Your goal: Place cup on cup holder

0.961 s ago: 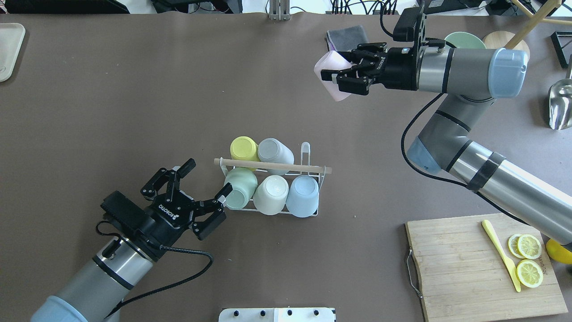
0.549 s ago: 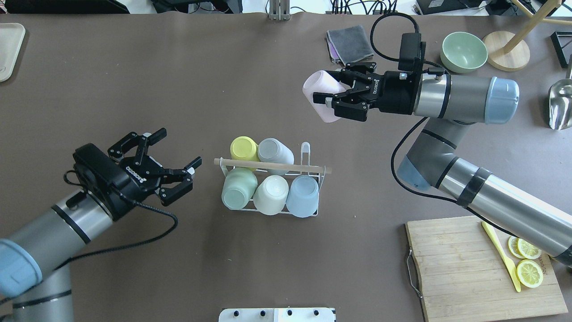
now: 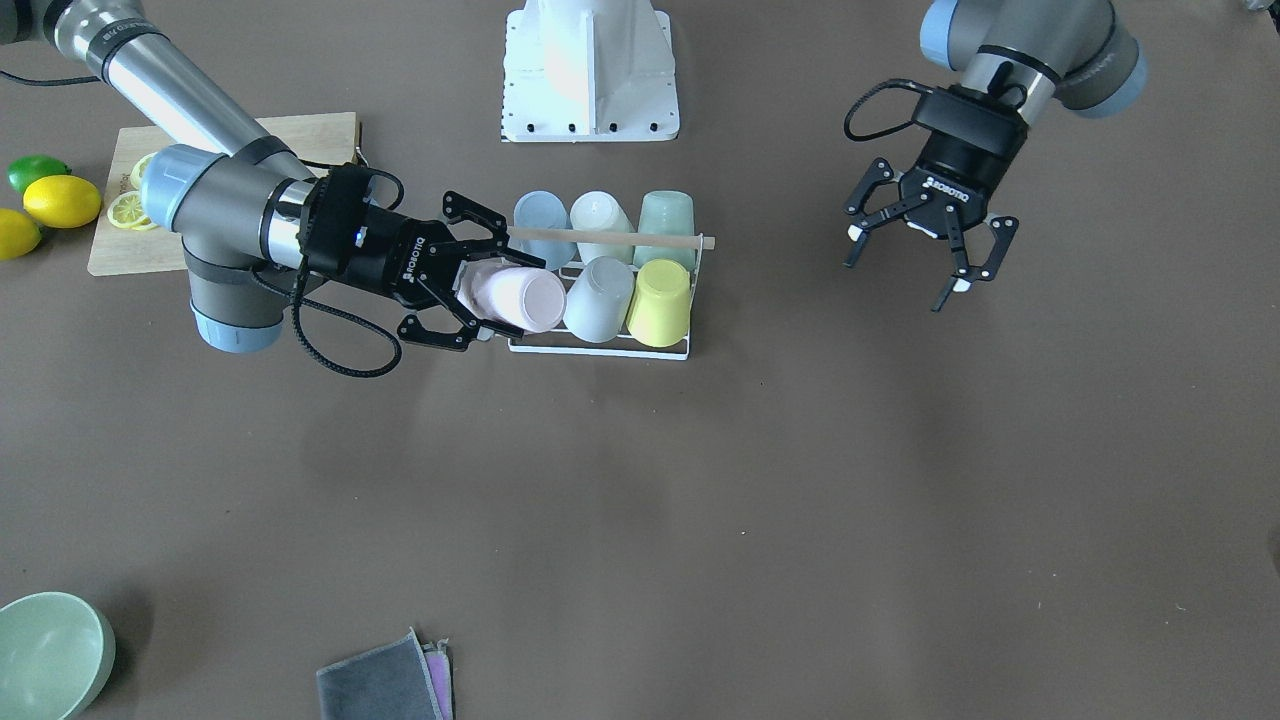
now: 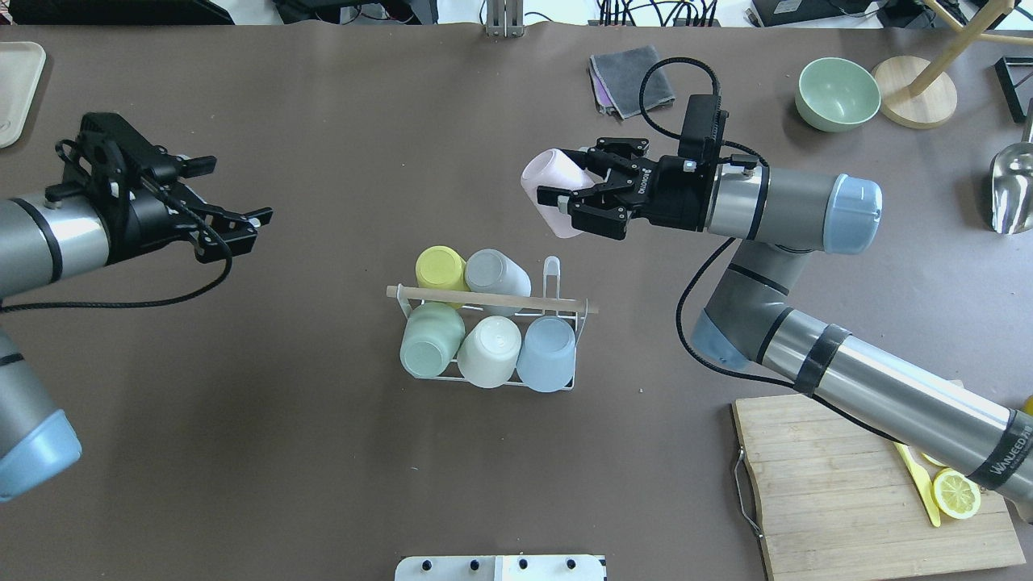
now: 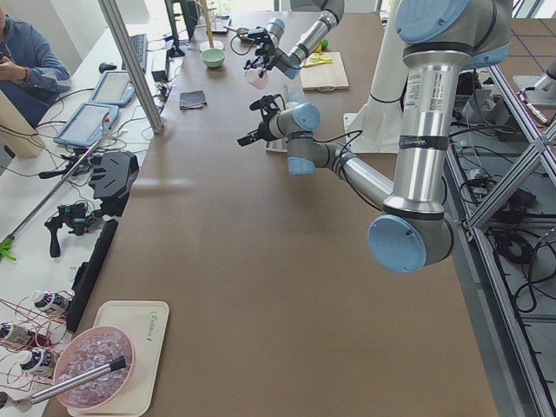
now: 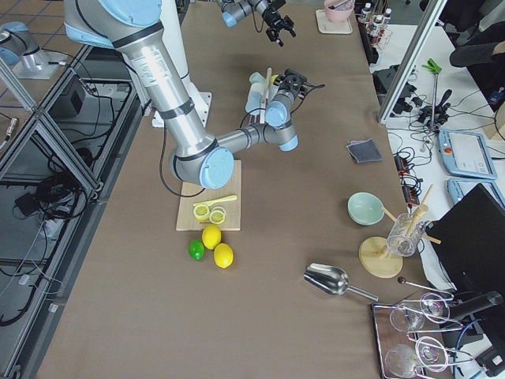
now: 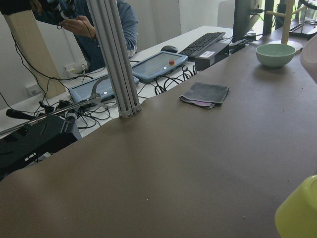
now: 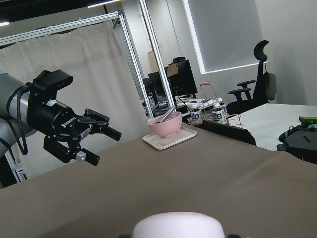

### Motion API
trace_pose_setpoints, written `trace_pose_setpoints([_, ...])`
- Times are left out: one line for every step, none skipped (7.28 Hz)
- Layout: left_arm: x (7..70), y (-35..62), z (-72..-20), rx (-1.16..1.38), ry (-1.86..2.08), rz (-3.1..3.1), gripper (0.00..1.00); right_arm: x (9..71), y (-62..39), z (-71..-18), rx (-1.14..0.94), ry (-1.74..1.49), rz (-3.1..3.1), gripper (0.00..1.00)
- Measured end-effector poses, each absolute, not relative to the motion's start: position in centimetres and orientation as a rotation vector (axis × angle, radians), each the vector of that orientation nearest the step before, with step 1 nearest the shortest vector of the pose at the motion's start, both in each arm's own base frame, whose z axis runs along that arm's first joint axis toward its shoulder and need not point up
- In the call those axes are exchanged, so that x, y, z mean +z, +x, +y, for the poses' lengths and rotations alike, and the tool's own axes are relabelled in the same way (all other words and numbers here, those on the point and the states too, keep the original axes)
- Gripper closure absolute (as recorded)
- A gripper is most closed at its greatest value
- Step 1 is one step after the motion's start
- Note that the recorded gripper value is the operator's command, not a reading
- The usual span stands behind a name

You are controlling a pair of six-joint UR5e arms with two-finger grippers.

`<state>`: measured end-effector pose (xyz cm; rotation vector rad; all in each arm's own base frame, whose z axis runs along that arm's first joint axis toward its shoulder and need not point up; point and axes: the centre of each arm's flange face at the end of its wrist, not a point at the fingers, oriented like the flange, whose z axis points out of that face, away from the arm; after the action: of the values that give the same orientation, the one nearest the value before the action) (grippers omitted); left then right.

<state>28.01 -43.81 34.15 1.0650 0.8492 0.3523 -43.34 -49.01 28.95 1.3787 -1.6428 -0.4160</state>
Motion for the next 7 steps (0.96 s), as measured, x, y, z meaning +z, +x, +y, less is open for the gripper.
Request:
trace_pose_setpoints([35.9,25.7,-45.8,0.345,0.951,0.825,0.01,29.1,-44.0,-48.9,-0.414,1.372,-1.643,1.0])
trace_pose_setpoints([38.0,22.7,-47.8,0.311,0.805,0.813,0.01,29.1,-44.7,-48.5,-0.416,1.363,-1.648,1.0])
trace_pose_setpoints([40.2,19.4,-49.5,0.259,0.654,0.809,0.01,29.1,-45.3,-48.0,-0.424,1.352,-1.657,1.0])
trace_pose_setpoints([43.0,16.0,-51.0,0.195,0.505,0.813,0.01,29.0,-45.9,-47.4,-0.433,1.343,-1.666,1.0])
trace_pose_setpoints([46.3,12.1,-52.2,0.111,0.355,0.838,0.01,29.0,-46.4,-46.9,-0.444,1.335,-1.676,1.0])
trace_pose_setpoints([50.0,7.8,-53.2,0.011,0.237,0.868,0.01,28.9,-46.6,-46.6,-0.455,1.328,-1.686,1.0])
trace_pose_setpoints([54.2,3.5,-54.0,-0.106,0.128,0.895,0.01,28.8,-46.7,-46.3,-0.469,1.319,-1.696,1.0])
